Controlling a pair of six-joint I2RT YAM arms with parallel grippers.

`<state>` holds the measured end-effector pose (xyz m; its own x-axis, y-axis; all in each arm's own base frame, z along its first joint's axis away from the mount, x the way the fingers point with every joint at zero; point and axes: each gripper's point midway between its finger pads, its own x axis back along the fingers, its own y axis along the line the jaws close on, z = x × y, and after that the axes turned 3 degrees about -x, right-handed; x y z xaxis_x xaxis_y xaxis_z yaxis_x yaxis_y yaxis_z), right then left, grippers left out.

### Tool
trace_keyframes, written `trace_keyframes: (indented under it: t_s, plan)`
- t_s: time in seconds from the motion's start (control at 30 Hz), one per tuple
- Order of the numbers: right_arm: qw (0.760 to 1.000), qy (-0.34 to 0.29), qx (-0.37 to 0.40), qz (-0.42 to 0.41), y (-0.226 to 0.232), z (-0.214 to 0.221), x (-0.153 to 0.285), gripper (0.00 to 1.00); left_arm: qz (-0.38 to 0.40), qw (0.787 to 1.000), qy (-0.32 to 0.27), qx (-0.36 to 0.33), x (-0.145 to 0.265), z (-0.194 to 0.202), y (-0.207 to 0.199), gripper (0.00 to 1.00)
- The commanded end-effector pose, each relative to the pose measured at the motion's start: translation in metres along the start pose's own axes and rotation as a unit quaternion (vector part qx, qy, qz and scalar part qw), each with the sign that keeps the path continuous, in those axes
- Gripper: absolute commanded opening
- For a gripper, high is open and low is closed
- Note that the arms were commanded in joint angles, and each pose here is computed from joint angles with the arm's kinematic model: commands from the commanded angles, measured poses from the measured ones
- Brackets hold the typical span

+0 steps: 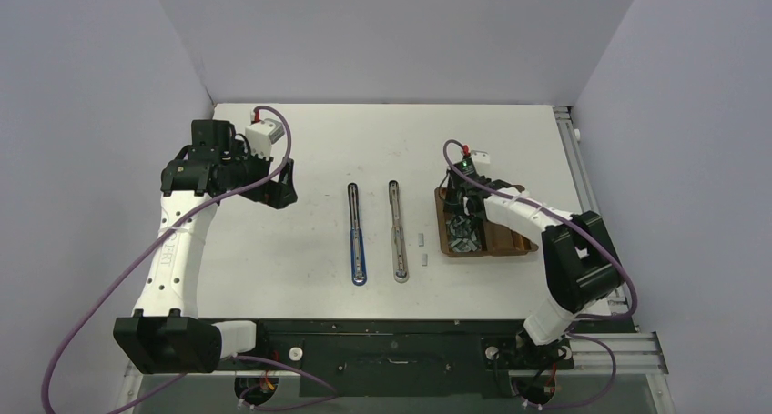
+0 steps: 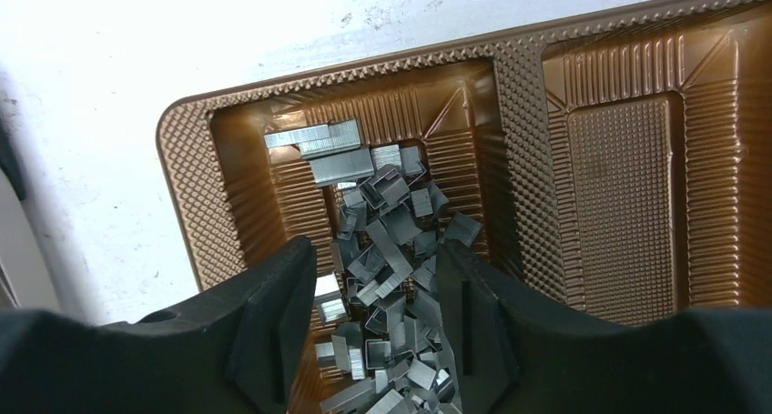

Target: Load the staples into the stapler

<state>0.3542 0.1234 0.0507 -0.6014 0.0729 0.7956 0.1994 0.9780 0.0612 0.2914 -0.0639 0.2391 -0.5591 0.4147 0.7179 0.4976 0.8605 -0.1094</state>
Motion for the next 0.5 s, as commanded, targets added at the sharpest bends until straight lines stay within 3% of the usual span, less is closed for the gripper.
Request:
trace_keyframes:
  t_s: [0.0,0.27,0.47]
  plan:
    - [1.0,-0.007,0.009,0.0,0.003,0.0,-0.009,0.51,-0.005,1.0,-0.025,-0.014,0.009,-0.013,-0.001,0.96]
    - [1.0,0.012,0.013,0.012,0.001,0.012,-0.024,0.45,-0.007,1.0,-0.024,-0.015,0.01,-0.013,-0.001,0.96]
    - [1.0,0.018,0.014,0.021,-0.004,0.018,-0.026,0.34,-0.008,1.0,-0.023,-0.016,0.009,-0.012,0.0,0.96]
